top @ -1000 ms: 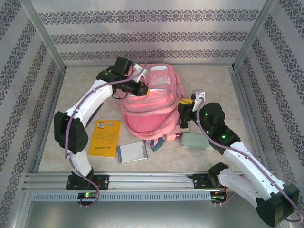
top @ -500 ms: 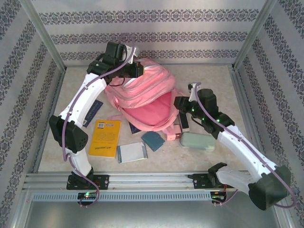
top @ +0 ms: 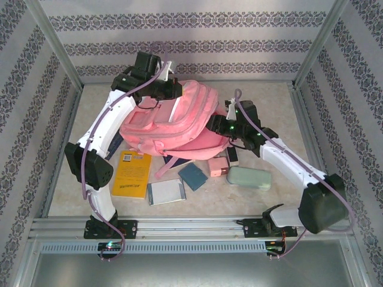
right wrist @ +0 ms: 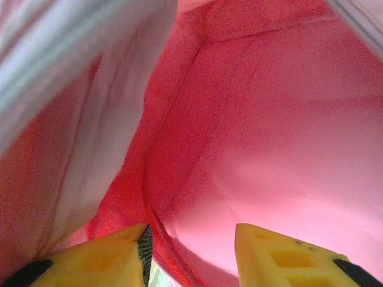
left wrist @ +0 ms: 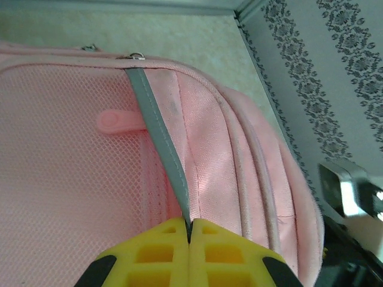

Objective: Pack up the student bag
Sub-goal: Open the student bag at the top-center of the table.

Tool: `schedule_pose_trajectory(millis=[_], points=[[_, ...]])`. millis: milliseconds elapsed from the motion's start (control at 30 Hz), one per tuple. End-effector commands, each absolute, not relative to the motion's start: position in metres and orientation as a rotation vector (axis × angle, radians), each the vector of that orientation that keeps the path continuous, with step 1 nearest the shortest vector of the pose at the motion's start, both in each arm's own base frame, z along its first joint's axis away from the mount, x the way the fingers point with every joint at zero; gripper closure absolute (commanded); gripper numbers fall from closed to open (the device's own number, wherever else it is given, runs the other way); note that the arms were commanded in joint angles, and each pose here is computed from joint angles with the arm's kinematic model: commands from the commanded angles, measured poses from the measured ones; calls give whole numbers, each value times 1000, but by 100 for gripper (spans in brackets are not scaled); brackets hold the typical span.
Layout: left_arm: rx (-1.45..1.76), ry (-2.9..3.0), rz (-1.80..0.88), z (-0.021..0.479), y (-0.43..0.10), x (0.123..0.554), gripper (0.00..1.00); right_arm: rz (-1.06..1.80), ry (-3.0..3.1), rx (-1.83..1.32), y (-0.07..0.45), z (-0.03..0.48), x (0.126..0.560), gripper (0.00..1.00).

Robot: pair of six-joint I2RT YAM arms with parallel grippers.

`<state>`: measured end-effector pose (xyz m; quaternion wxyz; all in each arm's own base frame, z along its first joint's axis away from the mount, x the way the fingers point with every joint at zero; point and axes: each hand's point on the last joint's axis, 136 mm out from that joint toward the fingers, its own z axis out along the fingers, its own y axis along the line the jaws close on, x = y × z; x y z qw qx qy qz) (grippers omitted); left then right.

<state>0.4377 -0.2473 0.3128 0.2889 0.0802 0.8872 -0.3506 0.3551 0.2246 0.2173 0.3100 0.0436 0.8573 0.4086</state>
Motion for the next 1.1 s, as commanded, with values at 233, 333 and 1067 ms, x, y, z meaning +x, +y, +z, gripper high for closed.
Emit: schedule_pose_trajectory(millis=[233,333,1067], points=[[27,2324,-1436,286,-273,450,98,1554,2032,202,258,248,384,57],[1,2337,-1499,274,-275,453,92,1573,2027,182,259,246,380,57],[-4,2348,-1679,253,-278,453,100,1542,2090,159,258,218,370,60]])
